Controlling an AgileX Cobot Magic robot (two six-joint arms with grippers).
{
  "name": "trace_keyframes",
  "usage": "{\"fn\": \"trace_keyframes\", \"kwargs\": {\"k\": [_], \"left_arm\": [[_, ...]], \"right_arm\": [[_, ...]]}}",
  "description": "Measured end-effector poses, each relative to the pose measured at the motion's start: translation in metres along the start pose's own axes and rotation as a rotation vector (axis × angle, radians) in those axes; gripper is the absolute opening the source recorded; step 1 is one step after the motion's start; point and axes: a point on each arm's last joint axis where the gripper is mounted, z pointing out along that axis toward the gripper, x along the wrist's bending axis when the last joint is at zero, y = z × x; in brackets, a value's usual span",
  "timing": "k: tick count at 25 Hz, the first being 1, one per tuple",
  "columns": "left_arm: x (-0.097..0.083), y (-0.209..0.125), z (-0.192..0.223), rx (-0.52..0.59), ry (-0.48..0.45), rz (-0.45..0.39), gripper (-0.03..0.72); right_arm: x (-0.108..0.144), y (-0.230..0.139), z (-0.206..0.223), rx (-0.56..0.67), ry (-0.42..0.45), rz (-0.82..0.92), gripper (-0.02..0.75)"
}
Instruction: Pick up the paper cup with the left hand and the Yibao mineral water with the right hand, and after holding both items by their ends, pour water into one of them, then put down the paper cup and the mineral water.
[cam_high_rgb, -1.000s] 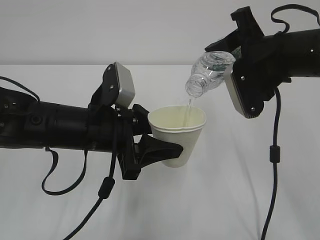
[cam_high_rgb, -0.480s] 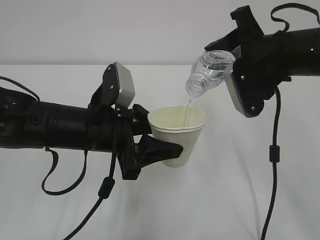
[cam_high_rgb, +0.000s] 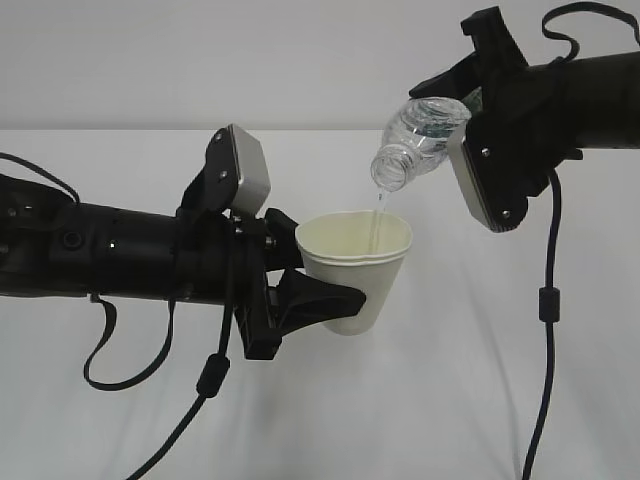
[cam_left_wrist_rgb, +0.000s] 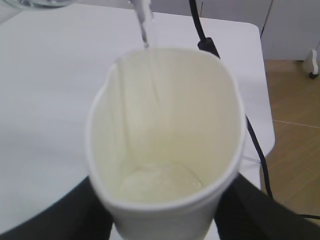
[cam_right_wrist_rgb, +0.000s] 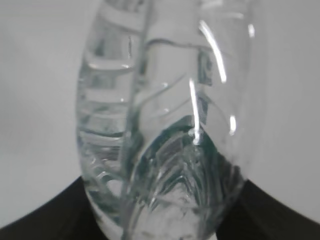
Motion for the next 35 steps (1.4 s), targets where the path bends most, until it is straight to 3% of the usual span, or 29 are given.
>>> {"fn": "trace_keyframes", "kwargs": {"k": [35], "left_arm": [[0.0001,-0.0002,0.0,0.002,0.001,0.002,0.4]], "right_arm": [[-0.0026,-0.0008,0.0,-0.002,-0.005,-0.023,0.424]]}}
